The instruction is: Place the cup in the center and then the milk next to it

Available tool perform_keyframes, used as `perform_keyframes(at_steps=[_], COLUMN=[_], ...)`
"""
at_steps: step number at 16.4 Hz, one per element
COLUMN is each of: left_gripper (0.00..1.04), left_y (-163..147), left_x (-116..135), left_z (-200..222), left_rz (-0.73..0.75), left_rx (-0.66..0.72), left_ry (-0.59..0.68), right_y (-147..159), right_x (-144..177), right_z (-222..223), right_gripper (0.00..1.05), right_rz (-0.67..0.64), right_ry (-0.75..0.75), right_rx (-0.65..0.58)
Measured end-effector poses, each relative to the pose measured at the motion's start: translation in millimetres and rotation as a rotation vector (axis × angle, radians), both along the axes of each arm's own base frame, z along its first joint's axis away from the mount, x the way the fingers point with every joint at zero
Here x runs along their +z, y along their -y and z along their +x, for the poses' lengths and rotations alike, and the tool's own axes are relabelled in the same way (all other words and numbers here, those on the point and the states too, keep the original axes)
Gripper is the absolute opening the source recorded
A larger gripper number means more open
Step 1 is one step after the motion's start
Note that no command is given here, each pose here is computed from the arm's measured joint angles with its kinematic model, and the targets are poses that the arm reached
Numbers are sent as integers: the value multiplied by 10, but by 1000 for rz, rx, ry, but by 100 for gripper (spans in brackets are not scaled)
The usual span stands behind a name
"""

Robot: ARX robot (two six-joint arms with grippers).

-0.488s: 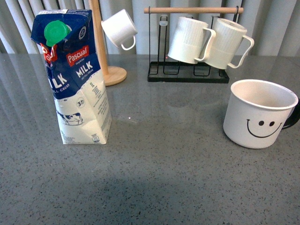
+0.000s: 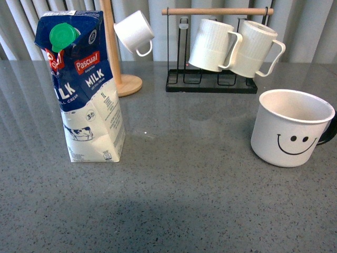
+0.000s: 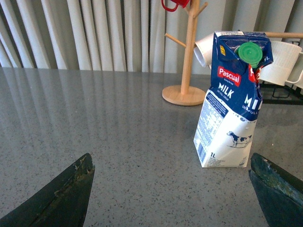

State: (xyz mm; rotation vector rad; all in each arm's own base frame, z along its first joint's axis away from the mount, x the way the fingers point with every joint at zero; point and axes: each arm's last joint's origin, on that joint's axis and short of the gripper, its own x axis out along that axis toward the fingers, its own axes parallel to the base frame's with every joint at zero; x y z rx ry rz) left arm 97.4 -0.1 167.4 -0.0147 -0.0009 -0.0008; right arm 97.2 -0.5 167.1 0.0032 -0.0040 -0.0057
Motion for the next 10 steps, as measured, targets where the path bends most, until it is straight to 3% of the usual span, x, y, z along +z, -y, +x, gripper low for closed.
perform_keyframes(at_steps=[10], left_gripper=[98], left_y=[0], left_x=[0], left_z=[0], left_rz=[0], left_rx=[0], left_ry=[0], right_y=[0], right_x=[0], right_z=[0], right_gripper=[98], right_rz=[0], right_ry=[0], right_rx=[0])
